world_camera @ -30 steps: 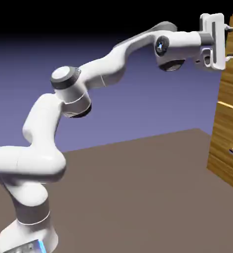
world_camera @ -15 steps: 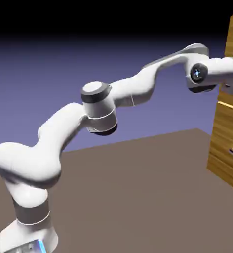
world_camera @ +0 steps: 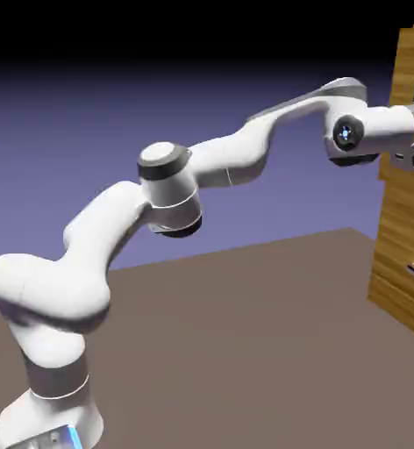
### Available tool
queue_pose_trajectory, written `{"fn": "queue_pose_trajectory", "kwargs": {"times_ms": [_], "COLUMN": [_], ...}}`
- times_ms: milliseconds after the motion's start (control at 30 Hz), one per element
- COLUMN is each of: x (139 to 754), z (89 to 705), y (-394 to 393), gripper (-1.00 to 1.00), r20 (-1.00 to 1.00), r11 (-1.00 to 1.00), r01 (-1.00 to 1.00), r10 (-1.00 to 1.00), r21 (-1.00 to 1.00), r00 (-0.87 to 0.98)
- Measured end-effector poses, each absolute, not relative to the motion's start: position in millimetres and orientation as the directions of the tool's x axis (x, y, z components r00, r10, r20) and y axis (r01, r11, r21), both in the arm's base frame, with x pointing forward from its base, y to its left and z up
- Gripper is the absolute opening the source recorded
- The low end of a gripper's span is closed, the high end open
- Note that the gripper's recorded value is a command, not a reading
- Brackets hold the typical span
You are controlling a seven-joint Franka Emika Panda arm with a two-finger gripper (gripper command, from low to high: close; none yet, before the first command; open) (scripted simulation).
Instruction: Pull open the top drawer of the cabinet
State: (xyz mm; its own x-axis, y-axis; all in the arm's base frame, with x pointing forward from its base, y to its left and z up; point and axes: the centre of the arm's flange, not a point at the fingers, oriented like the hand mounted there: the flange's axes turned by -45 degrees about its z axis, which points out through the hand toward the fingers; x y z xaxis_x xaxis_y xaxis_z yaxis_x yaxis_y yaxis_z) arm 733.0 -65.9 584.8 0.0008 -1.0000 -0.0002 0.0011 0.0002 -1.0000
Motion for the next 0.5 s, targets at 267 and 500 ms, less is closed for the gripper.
{"fn": "queue_pose_trajectory", "kwargs": {"times_ms": [267, 500], "x": [680, 621], "z": [585, 585], "y": [-66, -66], "gripper": [-1.00, -1.00], "r20": [0.000, 0.001], "r11": [0.000, -0.001], "r01": [0.002, 0.001], "r10": [-1.000, -1.000], "r21": [-1.000, -1.000], "r00": [0.001, 0.002]}}
